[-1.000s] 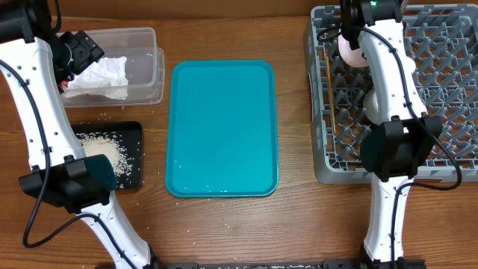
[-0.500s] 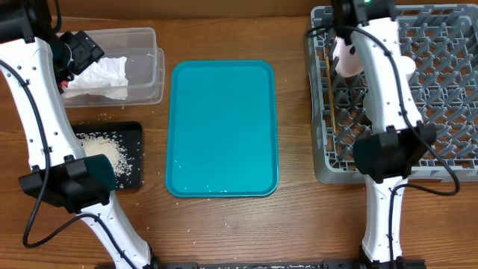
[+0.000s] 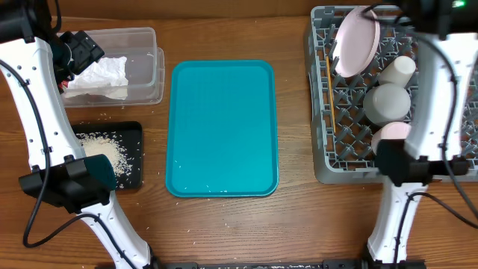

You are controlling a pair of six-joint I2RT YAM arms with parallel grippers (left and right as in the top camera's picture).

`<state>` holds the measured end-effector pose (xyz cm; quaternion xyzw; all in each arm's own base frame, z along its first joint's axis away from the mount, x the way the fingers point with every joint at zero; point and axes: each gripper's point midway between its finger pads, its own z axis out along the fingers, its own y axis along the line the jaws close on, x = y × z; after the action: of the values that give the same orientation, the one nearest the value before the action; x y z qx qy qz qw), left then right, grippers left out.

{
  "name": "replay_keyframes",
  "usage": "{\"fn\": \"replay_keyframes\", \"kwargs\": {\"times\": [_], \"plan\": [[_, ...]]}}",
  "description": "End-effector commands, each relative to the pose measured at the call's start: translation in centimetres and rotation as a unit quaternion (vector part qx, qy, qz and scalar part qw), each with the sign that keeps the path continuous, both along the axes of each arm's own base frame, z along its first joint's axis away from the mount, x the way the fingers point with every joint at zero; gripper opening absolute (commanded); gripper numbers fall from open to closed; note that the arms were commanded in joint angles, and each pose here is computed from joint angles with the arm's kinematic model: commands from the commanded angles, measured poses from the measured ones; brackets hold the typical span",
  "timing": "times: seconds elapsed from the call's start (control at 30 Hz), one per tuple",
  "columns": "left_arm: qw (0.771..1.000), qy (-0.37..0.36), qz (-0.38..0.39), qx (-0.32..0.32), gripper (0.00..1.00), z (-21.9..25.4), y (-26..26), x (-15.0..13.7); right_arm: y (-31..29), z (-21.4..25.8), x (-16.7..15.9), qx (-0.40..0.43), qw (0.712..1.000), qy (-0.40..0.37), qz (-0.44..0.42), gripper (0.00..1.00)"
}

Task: Sort waste into correct bins and load items into the dishwasher
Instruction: 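Release the plate and withdraw the right gripper from the rack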

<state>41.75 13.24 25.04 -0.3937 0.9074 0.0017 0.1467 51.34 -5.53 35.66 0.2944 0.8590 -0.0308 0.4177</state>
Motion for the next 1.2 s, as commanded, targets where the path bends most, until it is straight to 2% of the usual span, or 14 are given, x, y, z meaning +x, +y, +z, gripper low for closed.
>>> {"fn": "replay_keyframes", "kwargs": {"times": [0.0,0.27,0.43,0.57,0.73,0.97,1.07,1.17], "plan": [[1.0,-0.024,-0.008,0.005,1.0,1.8,-0.3,-0.2,-0.5,-5.6,2.3,0.108,0.992,0.045,0.055,0.04],[1.0,-0.024,-0.008,0.005,1.0,1.8,-0.3,-0.2,2.5,-13.7,4.4,0.271,0.947,0.095,0.144,0.04],[1.0,-0.024,-0.007,0.005,1.0,1.8,-0.3,-0.2,4.0,-15.6,3.9,0.302,0.932,0.118,0.162,0.04],[1.0,-0.024,-0.008,0.005,1.0,1.8,-0.3,-0.2,4.8,-13.8,3.5,0.314,0.926,0.105,0.179,0.04],[1.0,-0.024,-0.008,0.005,1.0,1.8,-0.3,-0.2,3.1,-9.1,2.3,0.284,0.942,0.064,0.166,0.04],[1.0,-0.024,-0.008,0.005,1.0,1.8,-0.3,-0.2,1.3,-2.2,-1.8,0.225,0.965,0.019,0.136,0.04],[1.0,-0.024,-0.007,0.005,1.0,1.8,-0.3,-0.2,1.6,0.0,-4.5,0.201,0.968,0.018,0.146,0.15],[1.0,-0.024,-0.007,0.005,1.0,1.8,-0.3,-0.2,0.5,0.2,-8.0,0.174,0.978,0.054,0.104,0.25]]}}
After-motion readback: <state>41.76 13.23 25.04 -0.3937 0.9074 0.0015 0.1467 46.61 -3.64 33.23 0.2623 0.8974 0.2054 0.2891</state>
